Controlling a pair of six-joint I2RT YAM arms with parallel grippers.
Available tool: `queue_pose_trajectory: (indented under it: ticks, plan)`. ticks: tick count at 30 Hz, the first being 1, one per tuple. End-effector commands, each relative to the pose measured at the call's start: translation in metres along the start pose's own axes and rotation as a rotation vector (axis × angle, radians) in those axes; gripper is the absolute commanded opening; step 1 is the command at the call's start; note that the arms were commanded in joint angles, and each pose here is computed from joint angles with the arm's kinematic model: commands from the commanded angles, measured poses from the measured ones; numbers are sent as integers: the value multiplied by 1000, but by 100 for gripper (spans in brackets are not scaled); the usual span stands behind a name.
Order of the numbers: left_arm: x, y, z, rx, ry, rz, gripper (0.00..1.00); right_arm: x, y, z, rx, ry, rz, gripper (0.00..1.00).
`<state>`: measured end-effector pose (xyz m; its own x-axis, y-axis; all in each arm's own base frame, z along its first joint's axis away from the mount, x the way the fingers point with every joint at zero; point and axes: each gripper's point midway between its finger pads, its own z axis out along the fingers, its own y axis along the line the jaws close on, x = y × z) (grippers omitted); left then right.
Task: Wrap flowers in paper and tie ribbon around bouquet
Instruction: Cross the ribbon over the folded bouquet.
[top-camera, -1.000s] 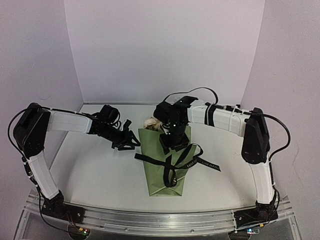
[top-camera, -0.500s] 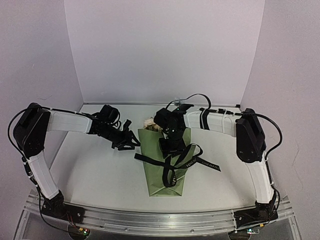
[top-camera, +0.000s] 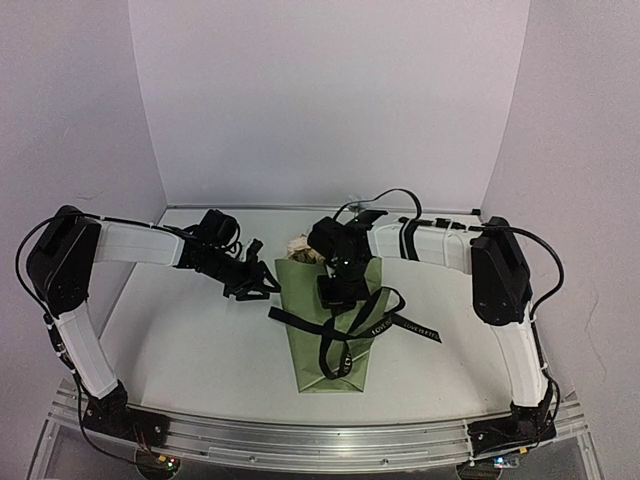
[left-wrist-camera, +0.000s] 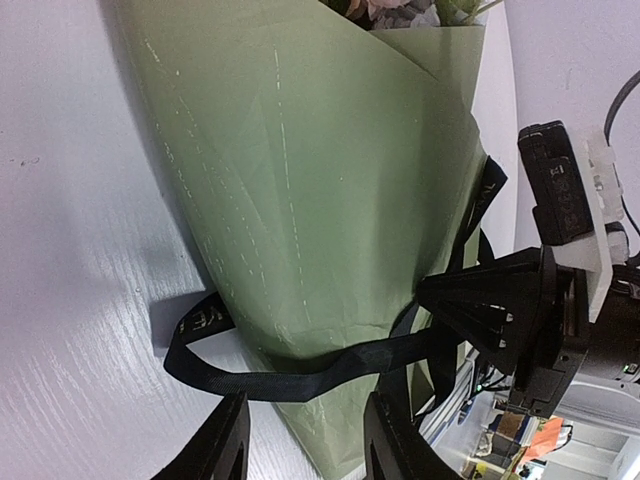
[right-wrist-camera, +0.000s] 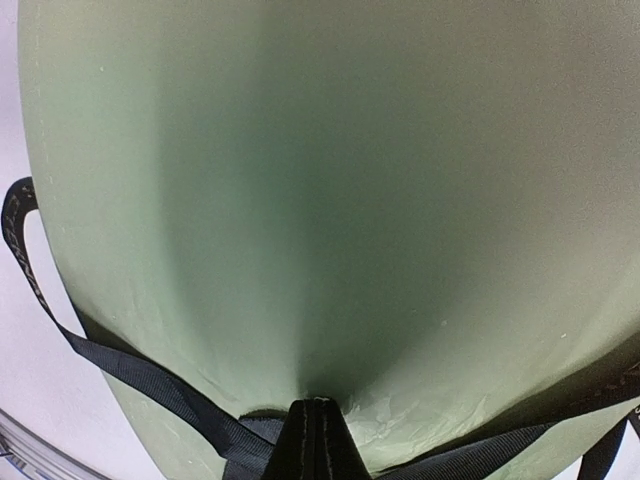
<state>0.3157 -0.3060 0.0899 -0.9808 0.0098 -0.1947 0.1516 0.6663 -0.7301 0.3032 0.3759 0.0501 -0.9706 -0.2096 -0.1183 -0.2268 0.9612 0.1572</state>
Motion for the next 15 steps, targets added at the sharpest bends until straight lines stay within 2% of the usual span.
queue_pose_trajectory:
  ticks: [1, 15]
  plan:
    - [-17, -31, -12, 90, -49, 66, 42, -11, 6, -22, -38, -56, 1, 0]
    - [-19, -53, -8, 197, -58, 149, 43, -50, 11, -66, -182, -175, 57, 0]
